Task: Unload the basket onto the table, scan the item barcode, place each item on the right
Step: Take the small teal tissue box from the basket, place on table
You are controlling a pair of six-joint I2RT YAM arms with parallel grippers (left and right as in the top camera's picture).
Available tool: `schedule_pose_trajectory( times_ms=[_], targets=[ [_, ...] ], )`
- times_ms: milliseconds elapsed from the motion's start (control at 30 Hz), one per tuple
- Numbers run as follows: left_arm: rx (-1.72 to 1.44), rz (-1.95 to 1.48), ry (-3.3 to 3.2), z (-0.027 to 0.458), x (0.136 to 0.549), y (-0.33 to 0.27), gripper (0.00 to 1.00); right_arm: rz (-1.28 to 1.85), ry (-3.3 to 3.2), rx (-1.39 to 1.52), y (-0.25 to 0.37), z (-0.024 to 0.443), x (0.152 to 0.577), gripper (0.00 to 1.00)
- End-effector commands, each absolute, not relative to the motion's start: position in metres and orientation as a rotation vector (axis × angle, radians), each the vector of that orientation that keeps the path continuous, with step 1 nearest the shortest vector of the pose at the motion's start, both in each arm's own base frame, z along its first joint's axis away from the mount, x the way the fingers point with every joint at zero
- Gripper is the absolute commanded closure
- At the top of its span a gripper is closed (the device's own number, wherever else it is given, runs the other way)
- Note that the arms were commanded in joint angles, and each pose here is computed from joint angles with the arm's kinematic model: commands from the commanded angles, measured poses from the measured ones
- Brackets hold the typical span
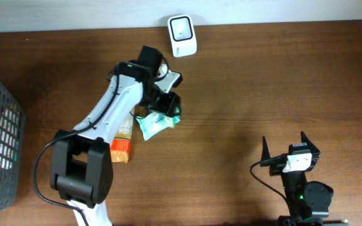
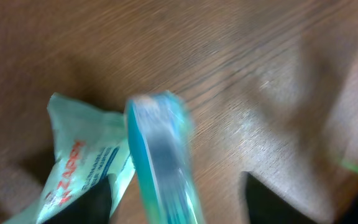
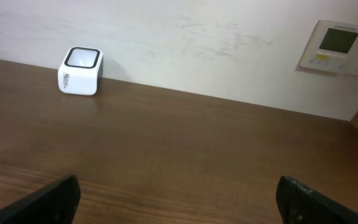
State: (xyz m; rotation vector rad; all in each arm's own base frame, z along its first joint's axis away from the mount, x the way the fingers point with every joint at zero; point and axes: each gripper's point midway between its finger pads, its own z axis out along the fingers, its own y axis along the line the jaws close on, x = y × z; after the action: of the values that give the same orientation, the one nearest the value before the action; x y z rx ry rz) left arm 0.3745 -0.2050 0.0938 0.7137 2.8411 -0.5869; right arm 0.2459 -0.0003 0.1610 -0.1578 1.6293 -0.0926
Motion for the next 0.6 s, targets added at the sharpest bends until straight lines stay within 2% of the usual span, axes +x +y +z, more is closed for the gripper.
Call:
schedule_pose_trajectory(
  times_ms=[0, 67, 133, 200, 267, 333, 367, 467, 567],
  targets=[
    [0.724, -0.551, 2.803, 0.094, 0.385, -0.208, 0.21, -0.092, 1.631, -0.156, -0.001, 0.159, 0.246, 0.01],
    [0.656, -0.481, 2.753, 0.123, 0.408, -0.191, 0.21, -0.092, 1.631, -0.157, -0.001, 0.159, 0.246, 0.01],
    [0.501, -0.311, 2.647, 0.193, 0.442, -0.140, 0.20, -0.092, 1.631, -0.157, -0.001, 0.159, 0.246, 0.01],
    [0.325, -0.175, 2.527, 0.264, 0.458, -0.082, 0.18, -0.092, 1.631, -0.156, -0.001, 0.159, 0.246, 0.01],
    [0.086, -0.037, 2.417, 0.322, 0.457, -0.015, 0.18, -0.092, 1.631, -0.156, -0.001, 0.159, 0.246, 0.01],
    [-0.202, 0.089, 2.312, 0.364, 0.437, 0.065, 0.18, -0.092, 1.631, -0.156, -0.001, 0.159, 0.246, 0.01],
    [-0.392, 0.163, 2.263, 0.375, 0.420, 0.114, 0.14, -0.092, 1.631, -0.156, -0.001, 0.159, 0.246, 0.01],
    [-0.721, 0.279, 2.204, 0.374, 0.374, 0.212, 0.12, -0.092, 1.631, -0.156, -0.001, 0.159, 0.246, 0.01],
    [-0.939, 0.360, 2.183, 0.355, 0.334, 0.280, 0.12, -0.092, 1.631, -0.156, -0.001, 0.159, 0.246, 0.01]
  ],
)
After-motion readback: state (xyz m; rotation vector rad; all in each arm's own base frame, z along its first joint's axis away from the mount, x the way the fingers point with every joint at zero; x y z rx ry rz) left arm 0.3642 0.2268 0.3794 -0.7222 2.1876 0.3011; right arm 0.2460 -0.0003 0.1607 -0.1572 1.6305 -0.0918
